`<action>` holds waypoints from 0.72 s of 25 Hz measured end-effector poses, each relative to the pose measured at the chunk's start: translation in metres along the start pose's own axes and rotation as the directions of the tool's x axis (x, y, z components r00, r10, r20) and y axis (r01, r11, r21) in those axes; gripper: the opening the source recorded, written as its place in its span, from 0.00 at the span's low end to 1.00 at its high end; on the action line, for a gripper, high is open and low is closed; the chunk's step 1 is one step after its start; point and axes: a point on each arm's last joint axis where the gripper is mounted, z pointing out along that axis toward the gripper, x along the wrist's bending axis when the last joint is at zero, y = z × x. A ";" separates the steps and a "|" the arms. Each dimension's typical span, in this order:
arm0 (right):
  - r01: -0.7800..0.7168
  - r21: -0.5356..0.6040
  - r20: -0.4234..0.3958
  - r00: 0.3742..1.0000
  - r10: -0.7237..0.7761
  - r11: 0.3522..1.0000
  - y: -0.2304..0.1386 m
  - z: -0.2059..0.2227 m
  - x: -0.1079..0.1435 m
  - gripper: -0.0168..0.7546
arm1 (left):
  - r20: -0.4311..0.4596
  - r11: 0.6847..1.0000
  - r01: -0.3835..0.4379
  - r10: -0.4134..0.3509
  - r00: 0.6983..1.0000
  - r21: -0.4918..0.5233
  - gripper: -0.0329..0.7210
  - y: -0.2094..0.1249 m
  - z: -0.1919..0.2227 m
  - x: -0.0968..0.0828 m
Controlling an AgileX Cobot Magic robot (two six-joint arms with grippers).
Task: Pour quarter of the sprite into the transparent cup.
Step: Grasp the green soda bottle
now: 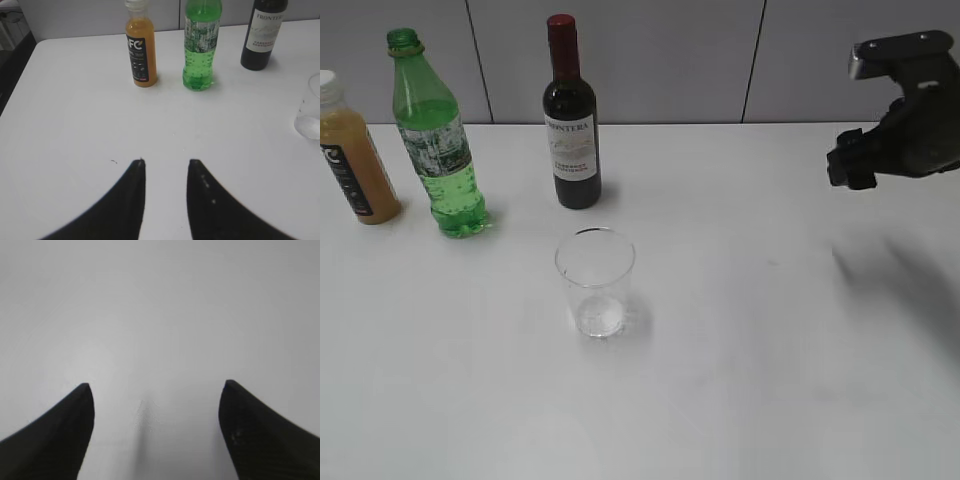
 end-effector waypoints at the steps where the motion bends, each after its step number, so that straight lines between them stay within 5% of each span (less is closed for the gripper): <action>1: -0.003 0.041 0.009 1.000 0.002 0.999 0.007 -0.003 -0.001 0.79 | 0.000 1.000 0.000 0.000 1.000 0.000 0.35 0.000 0.000 0.000; 10: -0.122 0.287 0.072 0.992 0.106 0.950 0.051 -0.043 -0.025 0.81 | 0.000 1.000 0.000 0.000 1.000 0.000 0.35 0.000 0.000 0.000; 18: -0.148 0.475 0.058 0.989 0.137 0.867 0.042 -0.082 -0.033 0.82 | 0.000 1.000 0.000 0.000 1.000 0.000 0.35 0.000 0.000 0.000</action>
